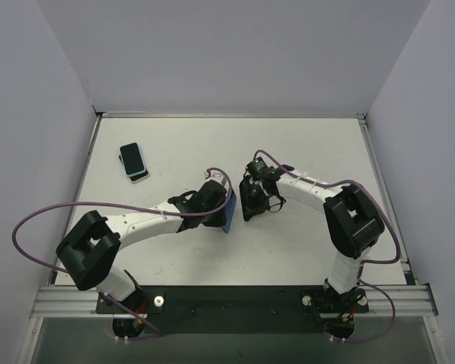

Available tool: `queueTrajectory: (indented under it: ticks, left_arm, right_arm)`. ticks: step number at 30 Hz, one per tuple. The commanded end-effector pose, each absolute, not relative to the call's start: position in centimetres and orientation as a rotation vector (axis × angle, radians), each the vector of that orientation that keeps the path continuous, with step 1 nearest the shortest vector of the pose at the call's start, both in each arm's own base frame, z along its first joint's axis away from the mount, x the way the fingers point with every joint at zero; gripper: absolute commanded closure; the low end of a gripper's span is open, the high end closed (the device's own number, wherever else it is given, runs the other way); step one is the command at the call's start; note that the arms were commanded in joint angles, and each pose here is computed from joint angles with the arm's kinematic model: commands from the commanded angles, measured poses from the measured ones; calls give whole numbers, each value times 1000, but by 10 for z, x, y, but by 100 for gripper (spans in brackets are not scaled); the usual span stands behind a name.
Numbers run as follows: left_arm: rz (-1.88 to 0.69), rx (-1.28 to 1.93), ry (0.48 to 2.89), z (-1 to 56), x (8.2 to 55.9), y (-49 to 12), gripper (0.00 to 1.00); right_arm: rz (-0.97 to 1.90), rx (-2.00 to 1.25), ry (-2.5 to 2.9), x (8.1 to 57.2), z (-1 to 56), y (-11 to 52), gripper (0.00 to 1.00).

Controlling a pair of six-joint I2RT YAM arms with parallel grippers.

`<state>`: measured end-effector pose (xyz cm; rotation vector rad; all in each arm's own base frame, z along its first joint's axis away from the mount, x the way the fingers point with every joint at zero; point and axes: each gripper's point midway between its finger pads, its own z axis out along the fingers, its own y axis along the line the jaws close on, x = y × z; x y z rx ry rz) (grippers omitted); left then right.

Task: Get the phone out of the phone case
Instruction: Remove the phone case from the phone, then place the phone case at the center of the board.

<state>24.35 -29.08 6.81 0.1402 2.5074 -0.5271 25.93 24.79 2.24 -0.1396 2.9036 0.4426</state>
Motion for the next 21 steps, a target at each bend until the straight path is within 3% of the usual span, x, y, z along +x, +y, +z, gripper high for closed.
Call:
queueTrajectory:
  ticks: [1,9,18,21]
  left_arm:
    - [-596,109,2483,101,242,-294,100]
    - [-647,38,2474,122,250,-282,100]
    - [-960,-5,2388,158,266,-294,100]
    - [-1004,-22,2372,164,277,-295,100]
  right_arm:
    - [521,68,2773,310,70,230,100]
    - [667,409,2612,391,101,152,100]
    - [739,859,2386,476,94,46,100]
    - [723,982,2357,483,81,20,92]
